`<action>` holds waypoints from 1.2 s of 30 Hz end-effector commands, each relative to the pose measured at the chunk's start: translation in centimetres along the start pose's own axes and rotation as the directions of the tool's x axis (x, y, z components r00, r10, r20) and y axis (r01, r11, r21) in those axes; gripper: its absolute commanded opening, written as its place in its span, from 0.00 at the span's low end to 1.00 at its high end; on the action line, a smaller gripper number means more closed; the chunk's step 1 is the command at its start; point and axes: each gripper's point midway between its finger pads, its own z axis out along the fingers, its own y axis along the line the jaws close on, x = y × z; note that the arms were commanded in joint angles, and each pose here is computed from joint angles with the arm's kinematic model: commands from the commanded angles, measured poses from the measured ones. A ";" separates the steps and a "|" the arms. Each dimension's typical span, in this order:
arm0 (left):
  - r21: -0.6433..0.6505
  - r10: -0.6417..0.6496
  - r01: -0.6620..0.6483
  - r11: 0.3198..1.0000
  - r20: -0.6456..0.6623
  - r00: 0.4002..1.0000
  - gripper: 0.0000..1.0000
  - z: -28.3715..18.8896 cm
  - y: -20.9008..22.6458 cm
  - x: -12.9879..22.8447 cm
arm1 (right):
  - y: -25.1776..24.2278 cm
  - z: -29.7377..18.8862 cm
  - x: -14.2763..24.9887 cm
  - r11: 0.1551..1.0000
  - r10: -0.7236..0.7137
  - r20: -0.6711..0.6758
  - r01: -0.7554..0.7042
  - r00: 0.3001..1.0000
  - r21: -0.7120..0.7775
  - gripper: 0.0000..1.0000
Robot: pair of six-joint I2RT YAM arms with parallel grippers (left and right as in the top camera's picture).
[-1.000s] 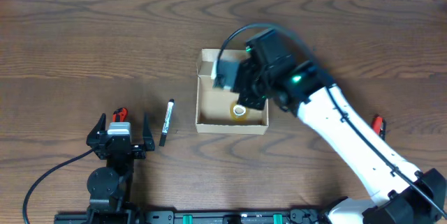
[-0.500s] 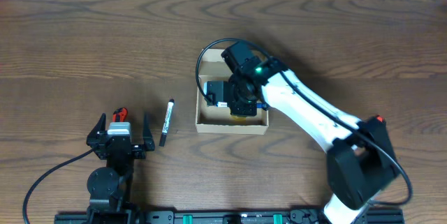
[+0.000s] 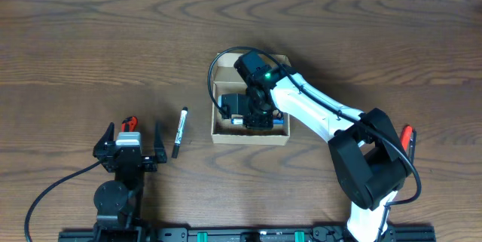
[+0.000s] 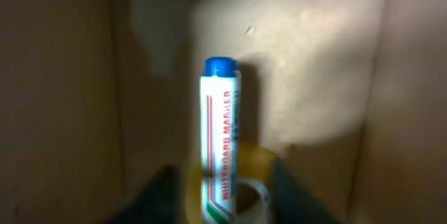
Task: Pack container
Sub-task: 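Carry blue marker with right gripper into box and release, then move right gripper to red stapler and grasp it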
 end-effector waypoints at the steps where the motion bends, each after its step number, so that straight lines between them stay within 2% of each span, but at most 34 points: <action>1: -0.006 0.020 -0.020 1.000 -0.044 0.999 0.95 0.2 0.1 1.9 | -0.5 -1.9 -1.0 0.999 0.008 0.048 -0.010 0.999 0.039 0.66; 5: -0.006 0.020 -0.020 1.000 -0.044 0.999 0.95 0.2 0.1 1.9 | -1.1 -4.5 -2.0 0.995 0.017 0.098 -0.027 0.995 0.094 0.64; 7: -0.006 0.020 -0.021 1.000 -0.044 0.999 0.95 0.2 0.1 1.9 | -1.6 -6.2 -2.3 0.988 0.070 0.134 -0.087 0.988 0.125 0.64; 9: -0.006 0.020 -0.021 1.000 -0.044 0.999 0.95 0.2 0.1 1.9 | -2.3 -7.9 -2.2 0.968 0.180 0.181 -0.208 0.967 0.144 0.73; 10: -0.006 0.020 -0.021 1.000 -0.044 0.999 0.95 0.2 0.1 1.9 | -2.7 -8.7 -1.9 0.946 0.258 0.207 -0.290 0.944 0.146 0.78; 13: -0.006 0.020 -0.021 1.000 -0.044 0.999 0.96 0.2 0.1 1.9 | -4.4 -11.8 0.4 0.813 0.513 0.282 -0.564 0.811 0.144 0.82; 15: -0.006 0.020 -0.021 1.000 -0.044 0.999 0.95 0.2 0.1 1.9 | -5.0 -13.6 2.5 0.735 0.604 0.309 -0.663 0.735 0.143 0.73; 17: -0.006 0.020 -0.020 1.000 -0.044 0.999 0.95 0.2 0.1 1.9 | -6.5 -15.8 6.4 0.582 0.715 0.340 -0.789 0.611 0.195 0.61; 18: -0.006 0.020 -0.021 1.000 -0.044 0.999 0.95 0.2 0.1 1.9 | -7.2 -16.8 8.4 0.492 0.761 0.358 -0.840 0.542 0.228 0.64; 20: -0.006 0.020 -0.021 1.000 -0.044 0.999 0.95 0.2 0.1 1.9 | -8.1 -19.2 13.4 0.260 0.836 0.410 -0.922 0.364 0.288 0.81; 21: -0.006 0.020 -0.021 1.000 -0.044 0.999 0.95 0.2 0.1 1.9 | -8.1 -20.4 16.0 0.133 0.858 0.442 -0.944 0.262 0.301 0.85; 23: -0.006 0.020 -0.021 1.000 -0.044 0.999 0.95 0.2 0.1 1.9 | -7.3 -22.1 20.3 -0.075 0.872 0.484 -0.959 0.070 0.273 0.85; 26: -0.006 0.020 -0.020 1.000 -0.044 0.999 0.95 0.2 0.1 1.9 | -5.0 -23.0 25.5 -0.318 0.858 0.482 -0.921 -0.179 0.223 0.85; 27: -0.006 0.020 -0.021 1.000 -0.044 0.999 0.95 0.2 0.1 1.9 | -4.1 -23.0 27.1 -0.378 0.849 0.469 -0.900 -0.244 0.217 0.86; 30: -0.006 0.020 -0.021 1.000 -0.044 0.999 0.95 0.2 0.1 1.9 | -1.5 -22.5 30.9 -0.493 0.831 0.408 -0.839 -0.377 0.229 0.88; 33: -0.006 0.020 -0.021 1.000 -0.044 0.999 0.96 0.2 0.1 1.9 | 0.7 -21.8 33.8 -0.569 0.803 0.366 -0.787 -0.470 0.238 0.92; 36: -0.006 0.020 -0.021 1.000 -0.044 0.999 0.95 0.2 0.1 1.9 | 2.4 -21.0 35.9 -0.624 0.771 0.346 -0.743 -0.535 0.240 0.96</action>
